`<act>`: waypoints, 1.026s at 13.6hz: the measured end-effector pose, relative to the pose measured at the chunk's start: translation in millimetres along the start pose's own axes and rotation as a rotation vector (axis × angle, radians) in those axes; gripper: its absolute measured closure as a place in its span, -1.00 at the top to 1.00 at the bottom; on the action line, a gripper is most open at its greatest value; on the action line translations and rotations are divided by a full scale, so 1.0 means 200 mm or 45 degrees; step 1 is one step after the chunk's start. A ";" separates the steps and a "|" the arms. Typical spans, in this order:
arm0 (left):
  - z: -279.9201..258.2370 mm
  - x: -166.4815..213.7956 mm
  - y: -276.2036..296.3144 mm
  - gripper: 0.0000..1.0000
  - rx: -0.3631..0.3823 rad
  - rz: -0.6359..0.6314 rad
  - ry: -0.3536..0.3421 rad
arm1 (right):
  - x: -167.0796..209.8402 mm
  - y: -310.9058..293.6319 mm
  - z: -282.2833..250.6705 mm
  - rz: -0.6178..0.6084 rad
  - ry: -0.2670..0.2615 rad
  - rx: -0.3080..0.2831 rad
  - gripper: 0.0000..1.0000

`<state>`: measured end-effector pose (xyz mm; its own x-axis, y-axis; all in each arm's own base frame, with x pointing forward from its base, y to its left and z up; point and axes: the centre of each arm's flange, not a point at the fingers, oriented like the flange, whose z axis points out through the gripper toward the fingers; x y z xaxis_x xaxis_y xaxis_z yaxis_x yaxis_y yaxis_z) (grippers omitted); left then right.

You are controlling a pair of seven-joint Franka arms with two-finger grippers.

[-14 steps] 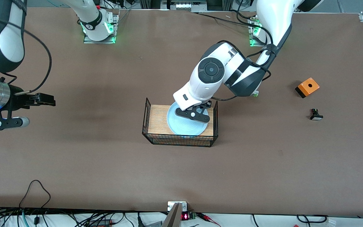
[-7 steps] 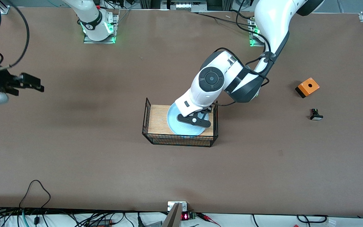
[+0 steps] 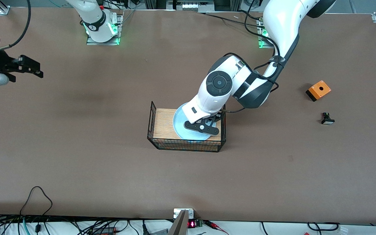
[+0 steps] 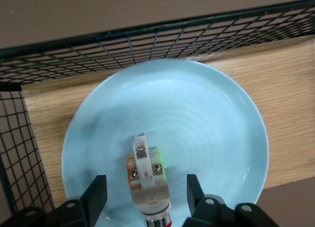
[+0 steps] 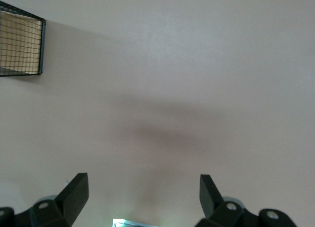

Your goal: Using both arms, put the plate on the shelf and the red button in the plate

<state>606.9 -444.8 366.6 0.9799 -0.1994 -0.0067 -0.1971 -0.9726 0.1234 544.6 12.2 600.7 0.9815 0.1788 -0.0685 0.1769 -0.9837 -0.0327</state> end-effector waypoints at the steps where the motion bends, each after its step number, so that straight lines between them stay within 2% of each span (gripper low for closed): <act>1: -0.02 0.01 0.00 0.73 -0.002 0.000 0.012 | -0.02 -0.05 -0.04 -0.019 0.017 -0.011 1.00; 2: -0.06 0.02 0.00 0.95 -0.006 -0.001 0.029 | -0.04 -0.08 -0.08 -0.032 0.033 -0.019 1.00; 3: -0.12 0.02 0.00 1.00 -0.011 -0.002 0.052 | -0.07 -0.10 -0.11 -0.039 0.039 -0.023 1.00; 8: -0.67 -0.06 -0.07 1.00 0.023 -0.033 0.124 | -0.15 -0.13 -0.17 -0.045 0.013 -0.025 1.00; 10: -0.92 -0.07 -0.28 1.00 0.047 -0.111 0.169 | -0.15 -0.14 -0.17 -0.049 0.010 -0.025 1.00; 14: -1.13 -0.02 -0.99 1.00 0.116 -0.373 0.107 | -0.16 -0.11 -0.17 -0.034 0.001 -0.023 1.00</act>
<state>649.5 -224.7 565.9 0.9937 0.0979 0.0540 0.0959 -0.9946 0.0389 511.2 26.8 638.3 0.9765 0.2048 -0.0674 0.2041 -0.9788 -0.0165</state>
